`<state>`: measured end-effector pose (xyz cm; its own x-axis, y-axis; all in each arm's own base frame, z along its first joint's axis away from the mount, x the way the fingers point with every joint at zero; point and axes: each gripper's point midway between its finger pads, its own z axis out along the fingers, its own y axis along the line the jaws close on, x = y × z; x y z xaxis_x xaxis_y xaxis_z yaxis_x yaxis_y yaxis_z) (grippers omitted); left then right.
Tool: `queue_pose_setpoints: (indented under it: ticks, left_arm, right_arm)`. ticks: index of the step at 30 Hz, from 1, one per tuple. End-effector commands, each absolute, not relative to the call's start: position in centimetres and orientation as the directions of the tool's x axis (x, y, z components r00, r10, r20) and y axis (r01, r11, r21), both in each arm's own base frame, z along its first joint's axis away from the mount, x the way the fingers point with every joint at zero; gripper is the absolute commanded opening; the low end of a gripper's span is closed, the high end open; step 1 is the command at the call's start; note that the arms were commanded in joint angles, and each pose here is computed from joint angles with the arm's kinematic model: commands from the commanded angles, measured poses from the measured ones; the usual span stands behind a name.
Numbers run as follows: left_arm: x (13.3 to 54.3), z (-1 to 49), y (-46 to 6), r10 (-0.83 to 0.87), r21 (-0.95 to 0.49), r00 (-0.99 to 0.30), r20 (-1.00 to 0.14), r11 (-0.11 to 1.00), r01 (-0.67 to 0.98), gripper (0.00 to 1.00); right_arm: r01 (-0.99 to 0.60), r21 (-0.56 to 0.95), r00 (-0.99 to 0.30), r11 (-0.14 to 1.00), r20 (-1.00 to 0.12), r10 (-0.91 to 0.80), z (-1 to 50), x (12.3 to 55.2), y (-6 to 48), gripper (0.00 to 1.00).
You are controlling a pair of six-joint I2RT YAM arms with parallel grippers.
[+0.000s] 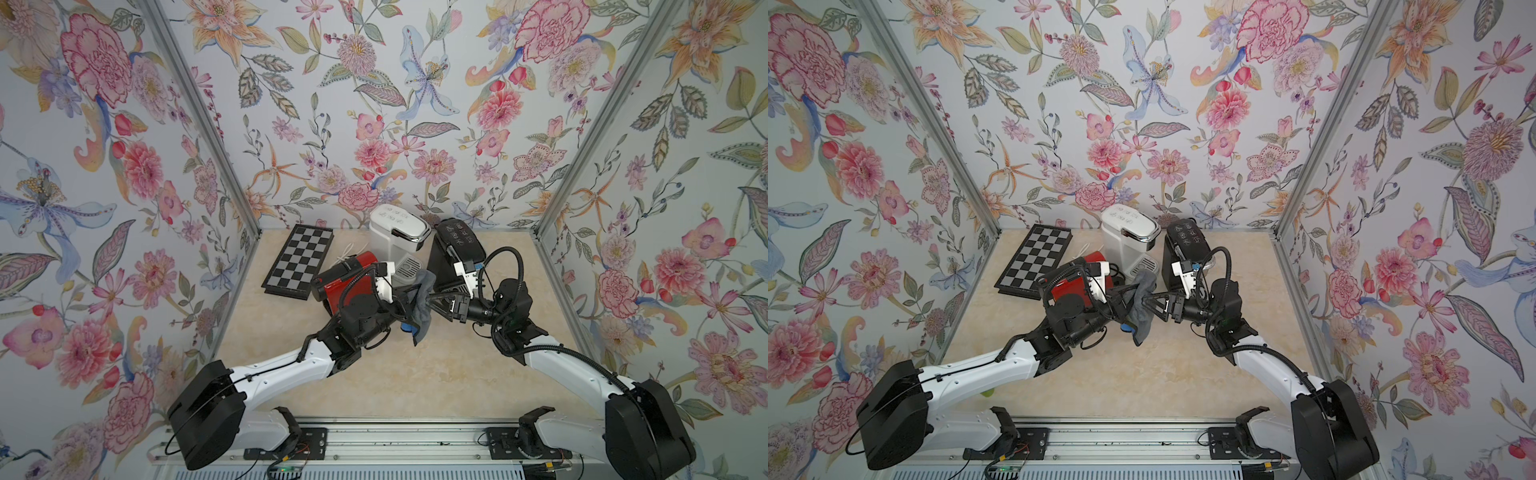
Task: Wipe the surface of a coffee machine
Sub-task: Adjust the cleaning item.
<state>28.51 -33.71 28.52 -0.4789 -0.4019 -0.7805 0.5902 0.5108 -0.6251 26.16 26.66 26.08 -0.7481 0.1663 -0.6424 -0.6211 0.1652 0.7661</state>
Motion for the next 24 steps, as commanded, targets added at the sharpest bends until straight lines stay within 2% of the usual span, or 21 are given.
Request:
queue_pose_setpoints:
  ticks: [1, 5, 9, 13, 18, 20, 21, 24]
  left_arm:
    - [28.3, 29.9, -35.2, -0.417, -0.653, -0.505, -0.756, 0.418, 0.632, 0.0]
    - [28.5, 28.4, -35.2, -0.399, -0.657, -0.522, -0.754, 0.44, 0.612, 0.0]
    - [28.4, 27.9, -34.6, -0.414, -0.665, -0.521, -0.747, 0.444, 0.601, 0.0]
    - [28.5, 28.4, -34.3, -0.419, -0.662, -0.513, -0.749, 0.444, 0.604, 0.0]
    - [28.6, 28.2, -34.2, -0.417, -0.661, -0.514, -0.75, 0.449, 0.601, 0.02]
    - [28.7, 27.9, -33.8, -0.424, -0.667, -0.515, -0.745, 0.455, 0.59, 0.03]
    - [28.8, 27.8, -33.6, -0.43, -0.671, -0.515, -0.742, 0.458, 0.584, 0.07]
    - [29.1, 27.5, -32.9, -0.438, -0.675, -0.513, -0.738, 0.466, 0.572, 0.3]
  right_arm:
    - [-0.654, 0.755, -0.738, 0.046, -0.65, 0.182, 28.2, 25.4, 27.2, 0.91]
    - [-0.671, 0.741, -0.721, 0.028, -0.661, 0.207, 29.4, 25.5, 27.0, 0.97]
    - [-0.665, 0.744, -0.718, 0.068, -0.661, 0.217, 29.3, 26.1, 26.7, 0.93]
    - [-0.649, 0.756, -0.729, 0.087, -0.65, 0.215, 28.6, 26.4, 26.7, 0.77]
    - [-0.634, 0.765, -0.733, 0.115, -0.641, 0.225, 28.0, 27.0, 26.3, 0.37]
    - [-0.635, 0.762, -0.727, 0.125, -0.644, 0.237, 28.1, 27.2, 26.0, 0.27]
    - [-0.633, 0.763, -0.727, 0.13, -0.643, 0.24, 28.0, 27.3, 25.8, 0.26]
    - [-0.633, 0.76, -0.72, 0.149, -0.648, 0.247, 28.0, 27.5, 25.3, 0.2]
